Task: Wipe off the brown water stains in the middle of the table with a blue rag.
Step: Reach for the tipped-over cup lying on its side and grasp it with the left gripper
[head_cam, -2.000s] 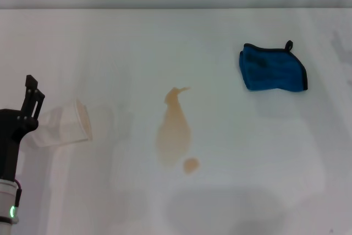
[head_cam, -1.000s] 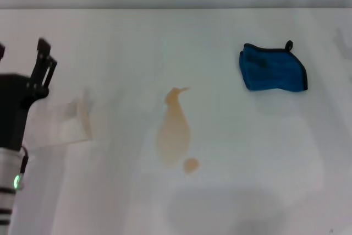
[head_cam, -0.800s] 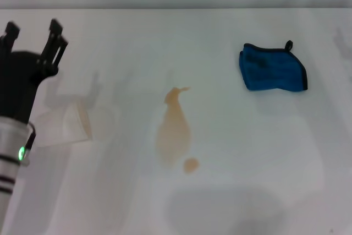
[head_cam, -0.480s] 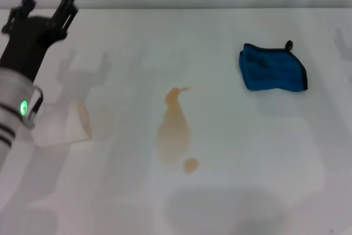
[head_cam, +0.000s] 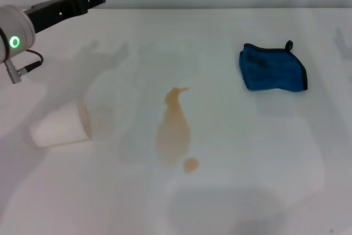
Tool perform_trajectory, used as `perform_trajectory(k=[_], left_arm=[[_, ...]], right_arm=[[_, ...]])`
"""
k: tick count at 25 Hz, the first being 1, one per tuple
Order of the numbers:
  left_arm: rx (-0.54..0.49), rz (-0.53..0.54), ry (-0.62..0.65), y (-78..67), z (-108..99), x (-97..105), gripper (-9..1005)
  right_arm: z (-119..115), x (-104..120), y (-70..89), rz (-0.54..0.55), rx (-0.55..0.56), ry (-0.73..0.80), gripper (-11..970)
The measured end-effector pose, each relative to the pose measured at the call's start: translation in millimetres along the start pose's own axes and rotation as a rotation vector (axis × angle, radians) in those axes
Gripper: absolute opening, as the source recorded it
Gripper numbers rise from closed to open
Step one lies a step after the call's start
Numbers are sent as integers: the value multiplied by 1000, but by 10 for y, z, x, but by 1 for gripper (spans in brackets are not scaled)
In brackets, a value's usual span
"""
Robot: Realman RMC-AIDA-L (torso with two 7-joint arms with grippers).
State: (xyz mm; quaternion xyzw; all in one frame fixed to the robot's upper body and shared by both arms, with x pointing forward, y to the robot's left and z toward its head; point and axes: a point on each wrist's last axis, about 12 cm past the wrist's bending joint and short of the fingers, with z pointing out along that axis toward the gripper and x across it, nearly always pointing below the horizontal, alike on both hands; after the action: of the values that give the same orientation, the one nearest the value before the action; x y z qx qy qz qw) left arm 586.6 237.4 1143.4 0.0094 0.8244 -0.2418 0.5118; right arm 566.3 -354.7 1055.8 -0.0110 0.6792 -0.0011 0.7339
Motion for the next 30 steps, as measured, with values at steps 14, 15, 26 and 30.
perform_trajectory(k=[14,15,26,30], left_arm=[[251,119,390,49,-592,-879,862],[253,139,418,54,-630,-939,862],[168,547,819,-8,-663,-1101,862],[197,665,931,-101,-583,-935,861]], right_arm=[[-2,8,0,0,0,5,783],[-3,9,0,1,1,5,783],[-3,17,32,6,-2,5,783],[-9,24,35,7,-1,8,783]])
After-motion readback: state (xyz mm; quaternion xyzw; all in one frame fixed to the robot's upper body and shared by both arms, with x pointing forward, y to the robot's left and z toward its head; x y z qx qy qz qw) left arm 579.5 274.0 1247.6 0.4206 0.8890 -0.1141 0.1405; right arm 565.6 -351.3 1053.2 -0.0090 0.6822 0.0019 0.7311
